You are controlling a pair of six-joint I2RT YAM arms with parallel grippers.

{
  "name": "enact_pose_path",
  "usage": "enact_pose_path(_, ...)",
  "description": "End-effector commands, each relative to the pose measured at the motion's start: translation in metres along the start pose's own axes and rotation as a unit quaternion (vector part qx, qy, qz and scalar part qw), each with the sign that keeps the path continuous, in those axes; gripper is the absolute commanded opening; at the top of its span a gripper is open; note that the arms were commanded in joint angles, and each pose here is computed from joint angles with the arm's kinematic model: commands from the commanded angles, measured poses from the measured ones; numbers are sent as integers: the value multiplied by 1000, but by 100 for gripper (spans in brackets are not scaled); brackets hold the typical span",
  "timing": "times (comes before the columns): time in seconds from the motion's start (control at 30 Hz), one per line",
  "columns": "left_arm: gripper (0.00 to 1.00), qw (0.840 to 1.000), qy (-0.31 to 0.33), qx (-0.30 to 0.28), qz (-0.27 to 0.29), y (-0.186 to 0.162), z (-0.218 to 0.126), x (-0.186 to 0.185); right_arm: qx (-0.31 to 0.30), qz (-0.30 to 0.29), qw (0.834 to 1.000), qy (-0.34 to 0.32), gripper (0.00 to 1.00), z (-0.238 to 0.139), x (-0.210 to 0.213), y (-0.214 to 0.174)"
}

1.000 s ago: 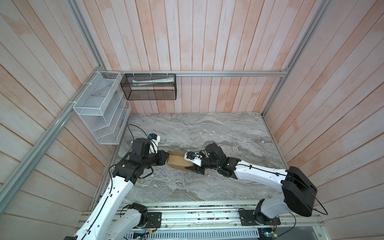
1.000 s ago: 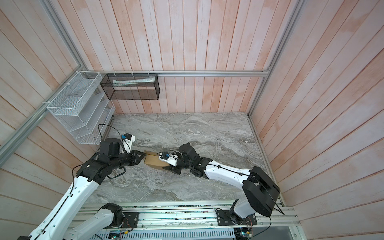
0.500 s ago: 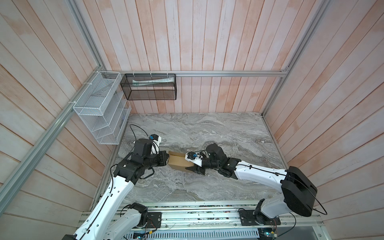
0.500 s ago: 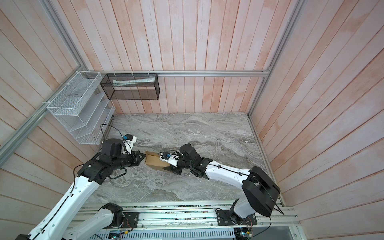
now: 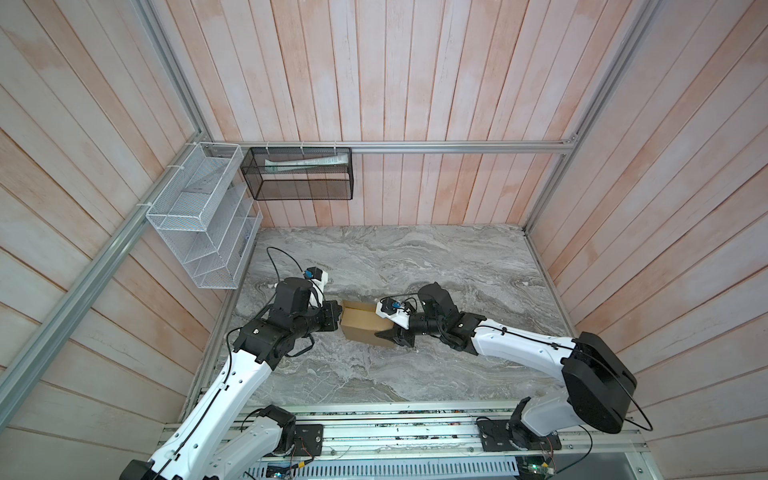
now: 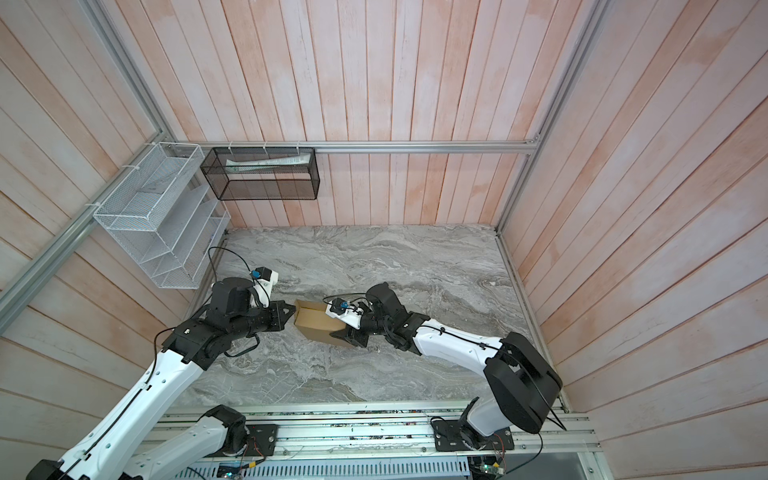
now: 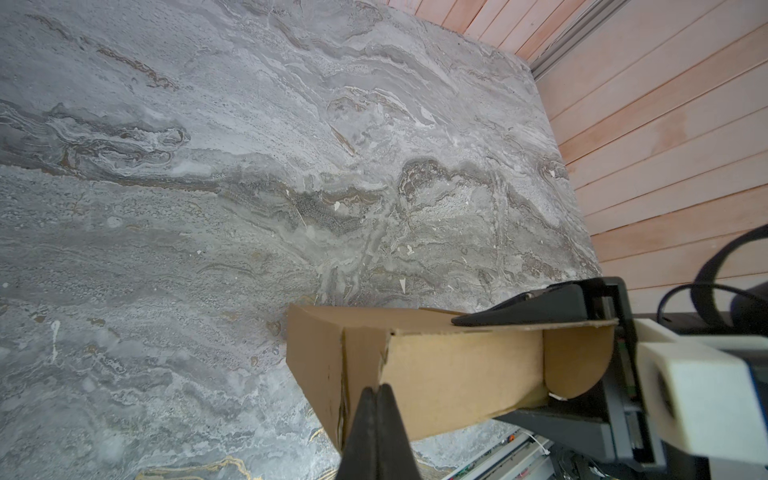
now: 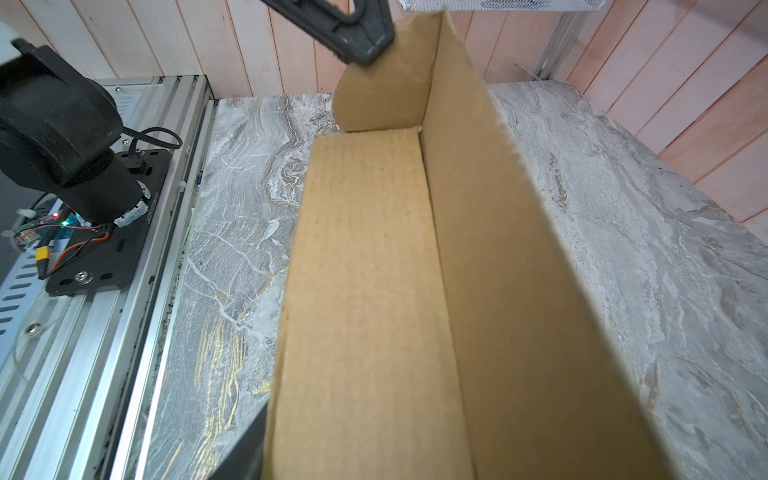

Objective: Fold the paper box
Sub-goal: 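Hold the box with both grippers and lower it toward the table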

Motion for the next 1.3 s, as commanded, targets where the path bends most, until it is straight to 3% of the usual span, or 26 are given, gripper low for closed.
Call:
enact_pose_path(0.0,0,1000,17,-1,4,-7,10,6,-44,-7,999,15,26,-13,0,17)
enact_pose_path(0.63,0,998,38,-38,28,-22,31,9,-52,6,998,27,23,-21,-9,7)
enact_pose_path(1.27,0,998,31,-41,38,-41,46,2,-53,8,998,36,22,-20,-11,-2)
Point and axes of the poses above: each gripper's point midway between its finger pads, its own z axis out along the fingers, its own x axis along the line the jaws close on, y = z × x, the point moved 8 cm from there along -z, back along the fingers
